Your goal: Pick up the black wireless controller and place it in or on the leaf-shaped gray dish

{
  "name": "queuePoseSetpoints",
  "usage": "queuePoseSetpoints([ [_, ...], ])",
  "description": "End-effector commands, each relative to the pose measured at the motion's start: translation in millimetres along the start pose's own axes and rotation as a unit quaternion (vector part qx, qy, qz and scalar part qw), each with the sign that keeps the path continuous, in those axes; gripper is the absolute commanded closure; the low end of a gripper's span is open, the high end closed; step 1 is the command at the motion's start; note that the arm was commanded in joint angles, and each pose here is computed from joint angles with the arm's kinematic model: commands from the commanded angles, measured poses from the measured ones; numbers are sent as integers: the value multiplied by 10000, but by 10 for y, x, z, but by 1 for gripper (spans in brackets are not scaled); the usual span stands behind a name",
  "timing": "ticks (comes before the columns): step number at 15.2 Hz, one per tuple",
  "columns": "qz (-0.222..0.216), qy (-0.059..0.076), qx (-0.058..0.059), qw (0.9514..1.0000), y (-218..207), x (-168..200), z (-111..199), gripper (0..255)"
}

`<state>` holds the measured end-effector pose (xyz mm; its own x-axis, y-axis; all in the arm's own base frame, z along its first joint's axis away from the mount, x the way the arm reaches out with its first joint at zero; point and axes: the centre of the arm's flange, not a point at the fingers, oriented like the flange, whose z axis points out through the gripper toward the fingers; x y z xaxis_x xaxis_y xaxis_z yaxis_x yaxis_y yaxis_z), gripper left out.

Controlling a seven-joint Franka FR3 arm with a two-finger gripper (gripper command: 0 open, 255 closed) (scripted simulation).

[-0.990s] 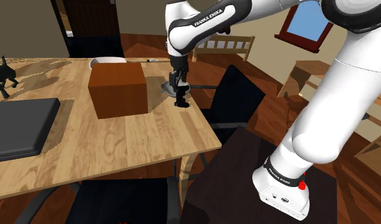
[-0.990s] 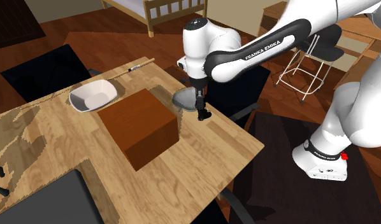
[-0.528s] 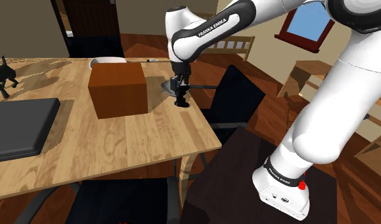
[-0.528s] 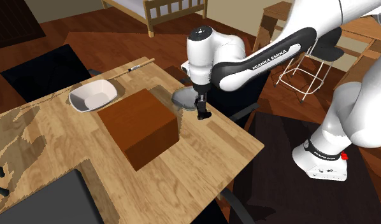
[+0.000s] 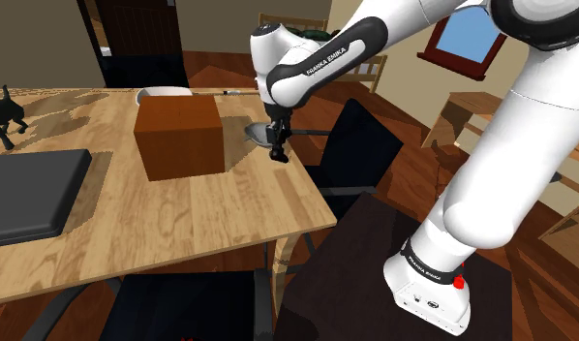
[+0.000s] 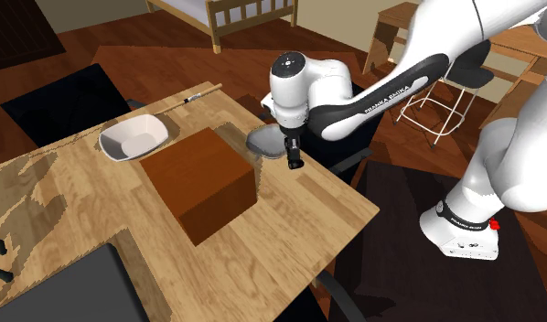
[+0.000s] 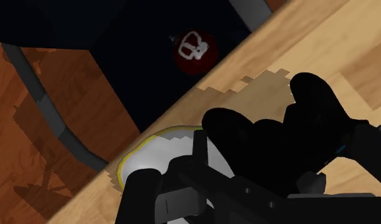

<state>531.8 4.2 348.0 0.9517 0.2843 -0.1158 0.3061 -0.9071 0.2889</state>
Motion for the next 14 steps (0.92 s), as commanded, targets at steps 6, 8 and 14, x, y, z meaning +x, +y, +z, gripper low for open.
queuePoseSetpoints([
  [6,601,-74,922,9939,-137,89,106,255],
  [8,612,-97,915,9939,-242,107,149,255],
  [14,605,-70,927,9938,-123,2,-19,255],
])
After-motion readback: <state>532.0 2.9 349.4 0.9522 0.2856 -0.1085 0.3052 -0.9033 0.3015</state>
